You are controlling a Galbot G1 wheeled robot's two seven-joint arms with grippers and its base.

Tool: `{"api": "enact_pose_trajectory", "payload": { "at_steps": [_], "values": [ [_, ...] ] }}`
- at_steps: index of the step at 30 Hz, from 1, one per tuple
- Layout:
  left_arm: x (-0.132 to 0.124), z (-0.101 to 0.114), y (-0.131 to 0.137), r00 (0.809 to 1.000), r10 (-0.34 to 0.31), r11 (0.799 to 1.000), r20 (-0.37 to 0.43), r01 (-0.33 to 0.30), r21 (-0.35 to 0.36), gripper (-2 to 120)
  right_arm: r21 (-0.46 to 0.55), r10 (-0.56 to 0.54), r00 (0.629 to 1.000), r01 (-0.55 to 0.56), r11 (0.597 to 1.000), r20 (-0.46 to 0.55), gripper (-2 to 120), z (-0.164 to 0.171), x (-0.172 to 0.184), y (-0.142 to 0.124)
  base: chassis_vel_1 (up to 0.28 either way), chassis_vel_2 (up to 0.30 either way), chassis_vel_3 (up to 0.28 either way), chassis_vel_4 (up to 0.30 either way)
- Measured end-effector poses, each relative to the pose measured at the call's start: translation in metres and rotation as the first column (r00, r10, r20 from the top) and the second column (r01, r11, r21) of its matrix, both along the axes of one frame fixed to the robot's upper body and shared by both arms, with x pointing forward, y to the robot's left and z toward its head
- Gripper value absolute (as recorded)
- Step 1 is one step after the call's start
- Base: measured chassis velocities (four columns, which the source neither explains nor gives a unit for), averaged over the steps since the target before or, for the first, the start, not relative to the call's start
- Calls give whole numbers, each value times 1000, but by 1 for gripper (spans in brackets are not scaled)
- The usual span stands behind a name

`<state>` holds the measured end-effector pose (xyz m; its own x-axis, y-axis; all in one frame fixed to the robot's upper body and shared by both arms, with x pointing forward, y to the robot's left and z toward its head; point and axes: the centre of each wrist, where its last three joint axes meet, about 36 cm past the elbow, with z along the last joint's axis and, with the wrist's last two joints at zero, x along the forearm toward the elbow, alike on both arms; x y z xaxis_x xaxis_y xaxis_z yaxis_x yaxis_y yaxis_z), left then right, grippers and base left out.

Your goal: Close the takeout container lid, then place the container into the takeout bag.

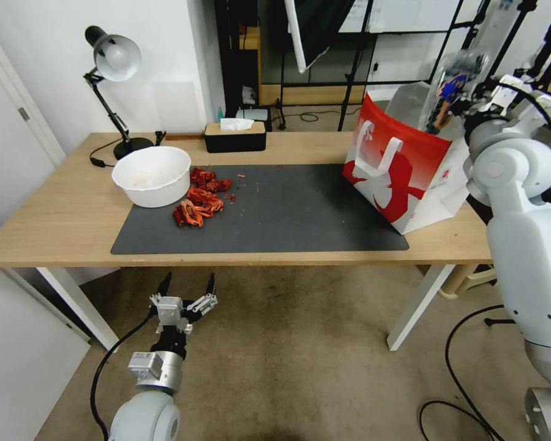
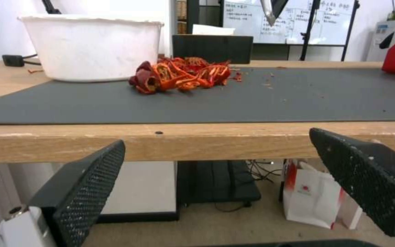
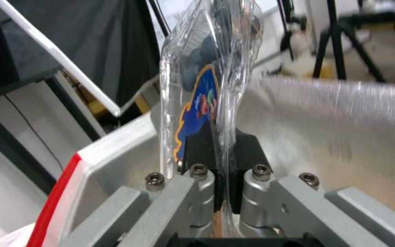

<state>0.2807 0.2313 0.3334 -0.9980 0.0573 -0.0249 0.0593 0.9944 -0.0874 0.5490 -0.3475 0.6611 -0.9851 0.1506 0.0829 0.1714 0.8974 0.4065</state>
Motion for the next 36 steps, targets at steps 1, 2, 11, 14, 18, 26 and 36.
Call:
{"api": "enact_pose_trajectory", "payload": {
  "at_steps": [1,2,11,14,18,26,36],
  "values": [
    [0,0,0,1000,0,1000,0,0,0,100,25,7,1000,-7,1000,-19,3,1,0,-1,0,0,0,0],
    [0,0,0,1000,0,1000,0,0,0,100,25,7,1000,-7,1000,-19,3,1,0,-1,0,0,0,0],
    [0,5,0,1000,-1,1000,-10,1,-13,100,147,44,995,-29,989,-95,35,9,1,-4,0,0,0,0],
    [0,5,0,1000,-1,1000,-11,1,-14,100,143,43,995,-29,989,-94,46,8,2,-4,0,0,0,0],
    [5,7,-1,1000,-2,1000,0,2,-15,100,53,32,999,-30,998,-36,71,7,1,2,0,0,0,0],
    [7,5,0,1000,0,1000,0,0,-15,100,-33,131,987,-129,991,98,98,13,-24,24,0,0,0,0],
    [10,5,1,1000,-4,1000,14,5,-30,100,-161,352,906,-321,933,234,100,-7,-65,61,0,0,0,0]
  ]
}}
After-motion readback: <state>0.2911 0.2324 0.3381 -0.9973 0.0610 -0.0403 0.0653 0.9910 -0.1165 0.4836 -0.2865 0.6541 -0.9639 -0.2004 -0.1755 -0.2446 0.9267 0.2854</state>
